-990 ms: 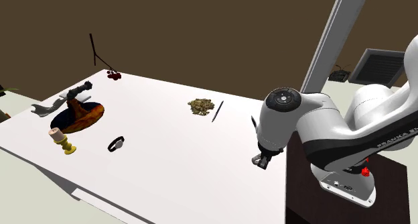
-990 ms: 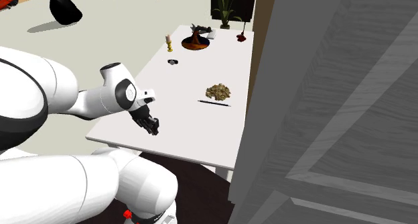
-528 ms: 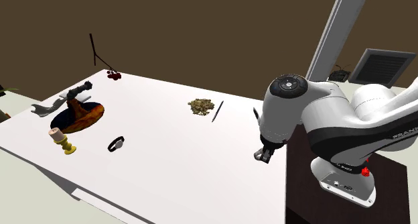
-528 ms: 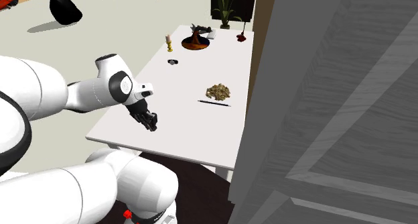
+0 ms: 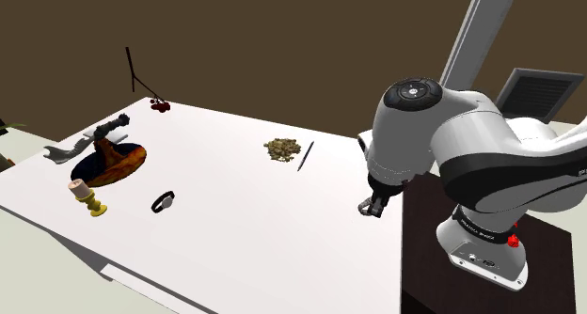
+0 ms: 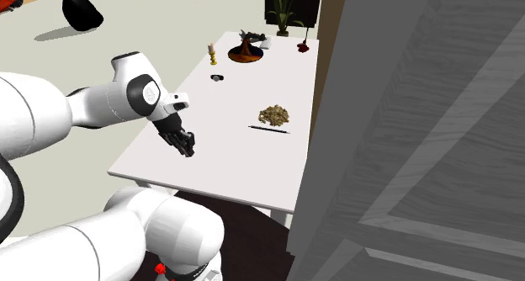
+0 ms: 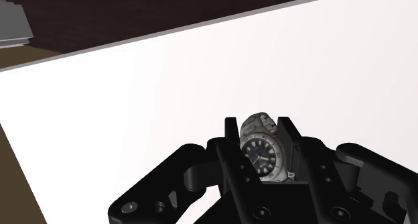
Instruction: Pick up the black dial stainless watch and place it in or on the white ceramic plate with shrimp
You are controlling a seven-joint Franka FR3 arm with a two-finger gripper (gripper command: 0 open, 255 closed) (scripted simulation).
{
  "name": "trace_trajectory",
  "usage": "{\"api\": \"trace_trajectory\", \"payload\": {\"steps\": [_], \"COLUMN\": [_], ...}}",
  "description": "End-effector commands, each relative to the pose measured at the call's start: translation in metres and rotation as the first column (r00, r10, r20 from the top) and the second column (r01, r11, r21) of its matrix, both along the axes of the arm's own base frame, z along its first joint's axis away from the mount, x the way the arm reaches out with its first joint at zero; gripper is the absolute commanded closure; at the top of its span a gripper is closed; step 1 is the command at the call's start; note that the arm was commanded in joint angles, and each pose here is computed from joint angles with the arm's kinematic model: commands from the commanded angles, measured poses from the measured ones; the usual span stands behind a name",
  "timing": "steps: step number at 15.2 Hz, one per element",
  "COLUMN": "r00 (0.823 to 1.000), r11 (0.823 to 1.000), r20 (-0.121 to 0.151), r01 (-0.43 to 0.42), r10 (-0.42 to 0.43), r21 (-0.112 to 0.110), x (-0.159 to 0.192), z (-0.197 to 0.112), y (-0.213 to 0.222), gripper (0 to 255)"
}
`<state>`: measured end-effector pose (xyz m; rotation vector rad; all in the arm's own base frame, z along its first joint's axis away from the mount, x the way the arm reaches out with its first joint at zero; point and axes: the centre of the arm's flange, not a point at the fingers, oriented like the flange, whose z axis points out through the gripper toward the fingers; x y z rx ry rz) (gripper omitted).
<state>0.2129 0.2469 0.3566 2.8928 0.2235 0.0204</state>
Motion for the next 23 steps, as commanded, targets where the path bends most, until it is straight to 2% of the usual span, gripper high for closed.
{"api": "trace_trajectory", "payload": {"steps": [1,5,23], "r00": [1.000,1.000,1.000], "r11": [1.000,1.000,1.000], "r20": [-0.001,-0.001,-0.001], "r01": [0.000,0.000,0.000], "r10": [0.000,0.000,0.000], "r21": [0.000,0.000,0.000], "x": [-0.001,-0.001,0.228], "z": [0.011,0.030,0.033], "y": [-0.001,-0.001,-0.063], "gripper": [255,255,255]}}
